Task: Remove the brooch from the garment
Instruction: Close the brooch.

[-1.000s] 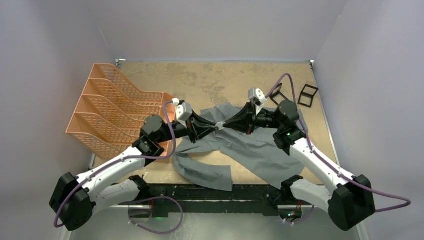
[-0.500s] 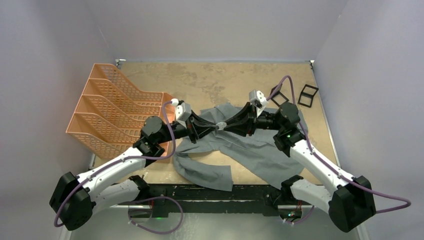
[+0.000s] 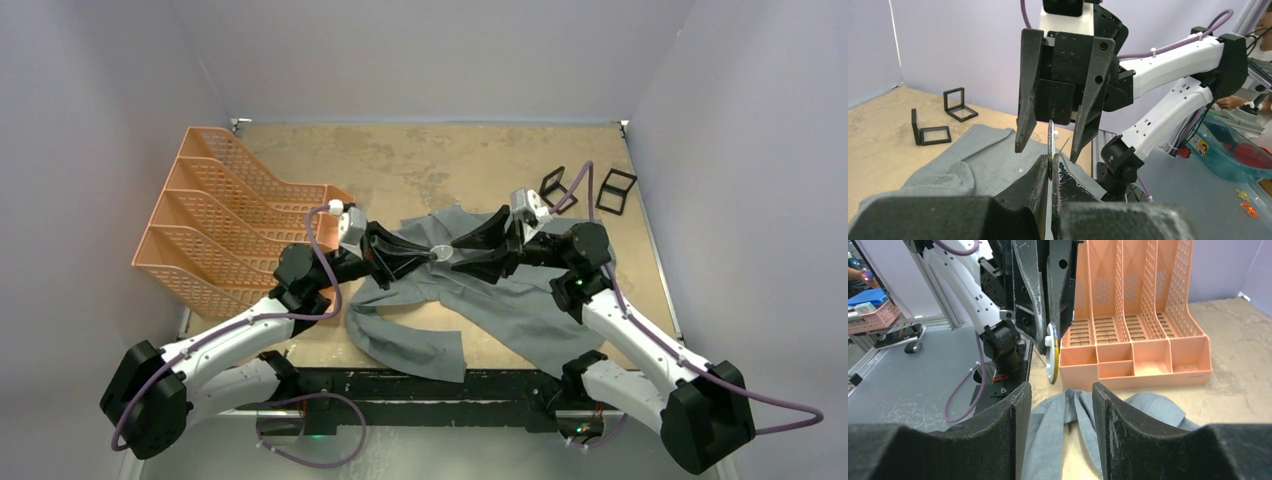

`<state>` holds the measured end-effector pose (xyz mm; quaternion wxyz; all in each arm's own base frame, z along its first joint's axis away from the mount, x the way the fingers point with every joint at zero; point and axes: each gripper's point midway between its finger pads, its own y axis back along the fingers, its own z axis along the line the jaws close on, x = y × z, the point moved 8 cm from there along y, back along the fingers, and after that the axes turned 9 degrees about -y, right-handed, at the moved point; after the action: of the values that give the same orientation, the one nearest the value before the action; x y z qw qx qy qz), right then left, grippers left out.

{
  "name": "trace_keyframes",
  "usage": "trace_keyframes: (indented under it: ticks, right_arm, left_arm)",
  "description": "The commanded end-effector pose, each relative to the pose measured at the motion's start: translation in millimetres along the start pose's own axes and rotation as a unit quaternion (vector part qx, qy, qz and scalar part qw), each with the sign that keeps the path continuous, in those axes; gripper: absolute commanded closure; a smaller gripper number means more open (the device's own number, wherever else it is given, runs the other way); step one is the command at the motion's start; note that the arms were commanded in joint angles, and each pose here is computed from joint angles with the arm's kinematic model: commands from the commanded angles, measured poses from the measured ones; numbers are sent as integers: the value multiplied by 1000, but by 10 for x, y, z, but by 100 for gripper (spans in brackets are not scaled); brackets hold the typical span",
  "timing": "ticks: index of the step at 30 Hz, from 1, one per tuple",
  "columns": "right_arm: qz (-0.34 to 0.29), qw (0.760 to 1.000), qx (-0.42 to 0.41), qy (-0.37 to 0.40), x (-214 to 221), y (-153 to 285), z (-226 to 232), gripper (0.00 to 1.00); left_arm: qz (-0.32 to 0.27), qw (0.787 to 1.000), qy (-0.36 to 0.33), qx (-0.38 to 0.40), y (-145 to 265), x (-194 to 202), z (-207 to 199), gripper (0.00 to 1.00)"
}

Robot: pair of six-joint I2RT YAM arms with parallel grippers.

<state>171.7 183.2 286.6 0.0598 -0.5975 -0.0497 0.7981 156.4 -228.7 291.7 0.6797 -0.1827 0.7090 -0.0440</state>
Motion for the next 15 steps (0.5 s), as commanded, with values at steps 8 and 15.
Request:
trace_keyframes:
  ticks: [8,15]
  right_arm:
    - [-36,998,-48,32,-196,-37,139,49]
    - [-23,998,-60,29,-161,-47,132,51]
  left_arm:
    - [-21,998,1,62,-63,-70,-98,100]
    - [-30,996,2,79,-66,-108,-140,100]
